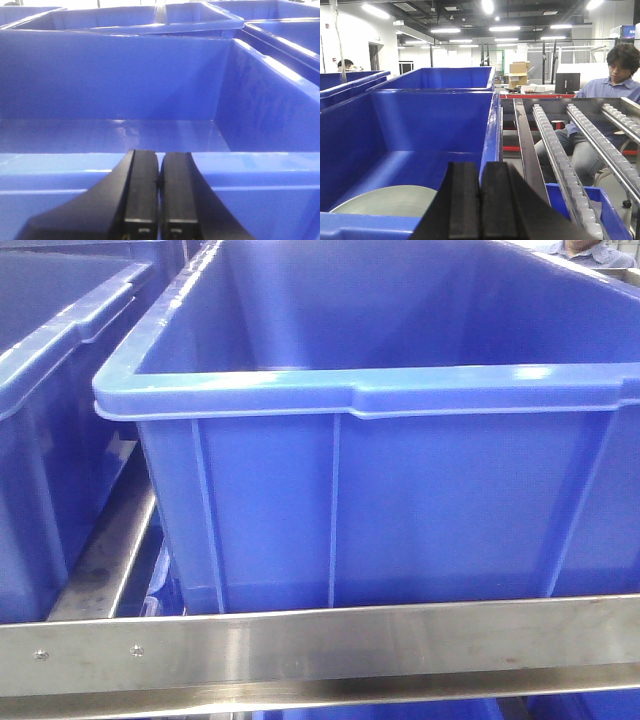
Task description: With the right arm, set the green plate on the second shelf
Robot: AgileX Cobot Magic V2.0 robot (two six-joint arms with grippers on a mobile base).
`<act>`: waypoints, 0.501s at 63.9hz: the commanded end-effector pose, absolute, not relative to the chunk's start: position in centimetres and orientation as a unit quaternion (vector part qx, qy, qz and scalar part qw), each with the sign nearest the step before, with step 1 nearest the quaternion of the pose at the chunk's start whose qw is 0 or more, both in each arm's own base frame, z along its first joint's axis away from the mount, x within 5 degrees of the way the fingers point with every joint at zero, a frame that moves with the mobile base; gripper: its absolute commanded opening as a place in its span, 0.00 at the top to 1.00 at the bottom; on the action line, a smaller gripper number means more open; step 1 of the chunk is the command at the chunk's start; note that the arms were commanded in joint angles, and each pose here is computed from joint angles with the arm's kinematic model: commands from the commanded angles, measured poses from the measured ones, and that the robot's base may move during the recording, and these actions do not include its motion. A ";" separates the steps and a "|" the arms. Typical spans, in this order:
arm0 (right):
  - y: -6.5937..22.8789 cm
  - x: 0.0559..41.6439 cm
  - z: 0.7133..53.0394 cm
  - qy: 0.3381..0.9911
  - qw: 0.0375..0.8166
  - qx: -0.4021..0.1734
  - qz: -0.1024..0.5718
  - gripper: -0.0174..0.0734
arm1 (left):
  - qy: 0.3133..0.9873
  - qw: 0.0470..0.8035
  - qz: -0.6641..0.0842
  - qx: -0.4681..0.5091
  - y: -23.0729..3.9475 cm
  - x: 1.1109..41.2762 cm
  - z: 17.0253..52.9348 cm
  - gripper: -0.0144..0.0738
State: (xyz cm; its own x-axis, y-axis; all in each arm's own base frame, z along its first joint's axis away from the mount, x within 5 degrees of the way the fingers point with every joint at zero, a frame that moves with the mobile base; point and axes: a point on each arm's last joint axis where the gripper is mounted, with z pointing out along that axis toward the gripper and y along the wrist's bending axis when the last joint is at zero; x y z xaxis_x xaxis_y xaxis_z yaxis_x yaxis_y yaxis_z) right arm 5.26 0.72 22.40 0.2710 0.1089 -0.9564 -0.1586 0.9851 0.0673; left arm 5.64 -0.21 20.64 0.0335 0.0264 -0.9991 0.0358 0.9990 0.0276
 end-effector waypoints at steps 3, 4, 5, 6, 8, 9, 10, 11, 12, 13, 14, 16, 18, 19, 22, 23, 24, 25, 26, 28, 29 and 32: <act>0.6 4.6 23.9 0.544 0.835 -0.018 0.080 0.75 | 0.675 0.738 -0.004 0.022 -0.2 5.6 20.1 0.69; 0.6 4.6 23.9 0.544 0.835 -0.018 0.080 0.75 | 0.675 0.738 -0.004 0.022 -0.2 5.6 20.1 0.69; 0.6 4.6 23.9 0.544 0.835 -0.018 0.080 0.75 | 0.675 0.738 -0.004 0.022 -0.2 5.6 20.1 0.69; 0.6 4.6 23.9 0.544 0.835 -0.018 0.080 0.75 | 0.675 0.738 -0.004 0.022 -0.2 5.6 20.1 0.69; 0.6 4.6 23.9 0.544 0.835 -0.018 0.080 0.75 | 0.675 0.738 -0.004 0.022 -0.2 5.6 20.1 0.69; 0.6 4.6 23.9 0.544 0.835 -0.018 0.080 0.75 | 0.675 0.738 -0.004 0.022 -0.2 5.6 20.1 0.69; 0.6 4.6 23.9 0.544 0.835 -0.017 0.081 0.75 | 0.675 0.738 -0.004 0.022 -0.2 5.6 20.1 0.69; 0.6 4.6 23.9 0.544 0.835 -0.017 0.082 0.75 | 0.675 0.738 -0.004 0.022 -0.2 5.6 20.1 0.69; 0.6 4.6 23.9 0.544 0.835 -0.016 0.082 0.75 | 0.675 0.738 -0.004 0.022 -0.2 5.6 20.1 0.69; 0.6 4.6 23.9 0.544 0.835 -0.016 0.083 0.75 | 0.675 0.738 -0.004 0.022 -0.2 5.6 20.1 0.69; 0.6 4.6 23.9 0.544 0.835 -0.015 0.083 0.75 | 0.675 0.738 -0.004 0.022 -0.2 5.6 20.1 0.69; 0.5 4.6 23.9 0.543 0.835 -0.014 0.084 0.75 | 0.675 0.738 -0.004 0.022 -0.2 5.6 20.1 0.69; 0.5 4.6 23.9 0.543 0.835 -0.014 0.084 0.75 | 0.675 0.738 -0.004 0.022 -0.2 5.6 20.1 0.69; 0.5 4.6 23.9 0.543 0.835 -0.014 0.084 0.75 | 0.675 0.738 -0.004 0.022 -0.2 5.6 20.1 0.69; 0.5 4.6 23.9 0.544 0.835 -0.014 0.084 0.75 | 0.675 0.738 -0.004 0.022 -0.2 5.6 20.1 0.69; 0.5 4.6 23.9 0.544 0.835 -0.014 0.084 0.75 | 0.675 0.738 -0.004 0.022 -0.2 5.6 20.1 0.69; 0.5 4.6 23.9 0.545 0.834 -0.015 0.083 0.75 | 0.675 0.738 -0.004 0.022 -0.2 5.6 20.1 0.69; 0.6 4.6 23.8 0.546 0.833 -0.015 0.083 0.75 | 0.675 0.738 -0.004 0.022 -0.2 5.6 20.1 0.69; 0.6 4.7 23.8 0.547 0.833 -0.015 0.083 0.75 | 0.675 0.738 -0.004 0.022 -0.2 5.6 20.1 0.69; 0.6 4.7 23.8 0.548 0.832 -0.015 0.083 0.75 | 0.675 0.738 -0.004 0.022 -0.2 5.6 20.1 0.69; 0.6 4.7 23.8 0.548 0.832 -0.015 0.083 0.75 | 0.675 0.738 -0.004 0.022 -0.2 5.6 20.1 0.69; 0.6 4.7 23.8 0.548 0.832 -0.015 0.083 0.75 | 0.675 0.738 -0.004 0.022 -0.2 5.6 20.1 0.69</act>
